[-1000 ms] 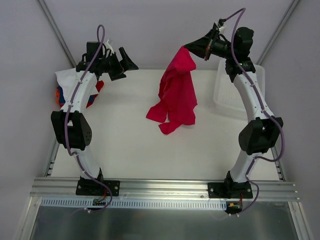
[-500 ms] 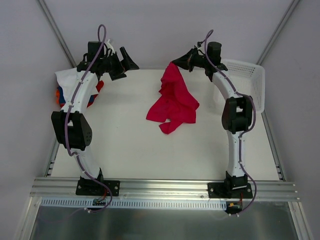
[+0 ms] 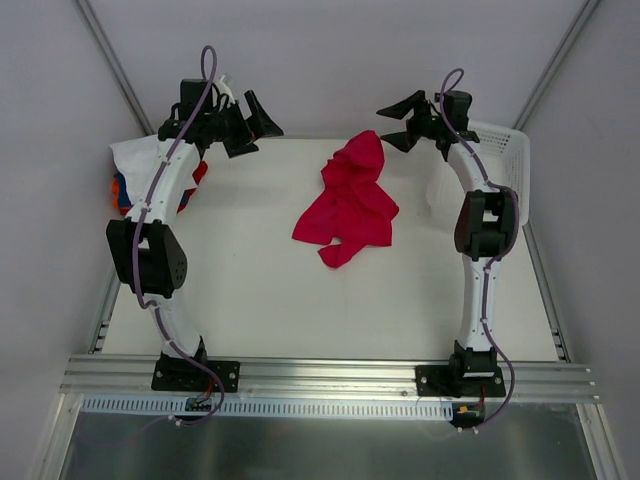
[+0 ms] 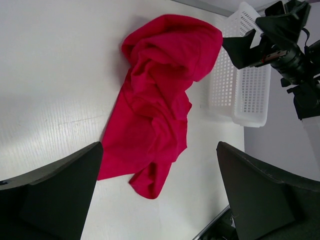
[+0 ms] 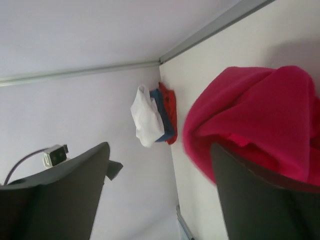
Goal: Fold and stack the t-shirts
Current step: Move the tshirt to the center of the board
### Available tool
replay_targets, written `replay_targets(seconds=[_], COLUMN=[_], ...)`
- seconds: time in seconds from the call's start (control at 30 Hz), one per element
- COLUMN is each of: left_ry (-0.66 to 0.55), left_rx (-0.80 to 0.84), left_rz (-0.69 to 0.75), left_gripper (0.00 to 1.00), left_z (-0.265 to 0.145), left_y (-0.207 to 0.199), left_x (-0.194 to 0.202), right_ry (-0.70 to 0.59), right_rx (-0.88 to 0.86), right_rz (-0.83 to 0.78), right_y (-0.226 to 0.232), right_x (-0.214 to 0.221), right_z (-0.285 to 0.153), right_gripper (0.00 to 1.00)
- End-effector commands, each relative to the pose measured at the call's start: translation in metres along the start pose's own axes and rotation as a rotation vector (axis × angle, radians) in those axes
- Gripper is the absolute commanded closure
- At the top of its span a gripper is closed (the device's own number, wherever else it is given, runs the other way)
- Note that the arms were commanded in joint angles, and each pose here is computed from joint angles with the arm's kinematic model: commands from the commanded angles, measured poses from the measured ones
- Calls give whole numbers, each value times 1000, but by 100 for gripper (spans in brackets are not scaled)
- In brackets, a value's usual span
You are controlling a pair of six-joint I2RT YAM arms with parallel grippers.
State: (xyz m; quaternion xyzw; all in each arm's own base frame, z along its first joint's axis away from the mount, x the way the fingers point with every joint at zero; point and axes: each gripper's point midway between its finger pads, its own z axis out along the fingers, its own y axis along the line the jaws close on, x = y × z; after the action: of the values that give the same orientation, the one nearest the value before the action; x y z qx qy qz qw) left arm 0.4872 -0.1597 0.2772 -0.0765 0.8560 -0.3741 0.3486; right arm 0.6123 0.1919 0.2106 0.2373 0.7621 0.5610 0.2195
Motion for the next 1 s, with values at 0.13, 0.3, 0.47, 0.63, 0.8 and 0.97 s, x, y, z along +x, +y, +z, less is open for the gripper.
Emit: replay_targets(seconds=[0.13, 0.3, 0.47, 0.63, 0.8, 0.97], left_ry=[70, 167, 233, 276, 258, 309], left_rx=[38, 51, 4, -104, -208, -257], left_rz=[-28, -57, -49, -46, 1, 29], left_gripper=[1, 4, 1, 1, 1, 1], left_z=[17, 40, 52, 43, 27, 21], left_y=[-1, 19, 36, 62, 79, 95], left_x=[18, 41, 66, 92, 97, 119], right_ry=[-70, -4, 120, 244, 321, 362], right_rx=[29, 117, 186, 214, 258, 284], right_rz=[-180, -272, -415, -422, -439, -421], right_y=[44, 51, 48, 30, 10, 0], right_x=[-9, 25, 78, 124, 155, 177], right_z=[-47, -71, -68, -44, -13, -1], right_gripper=[8, 1, 1, 38, 34, 44])
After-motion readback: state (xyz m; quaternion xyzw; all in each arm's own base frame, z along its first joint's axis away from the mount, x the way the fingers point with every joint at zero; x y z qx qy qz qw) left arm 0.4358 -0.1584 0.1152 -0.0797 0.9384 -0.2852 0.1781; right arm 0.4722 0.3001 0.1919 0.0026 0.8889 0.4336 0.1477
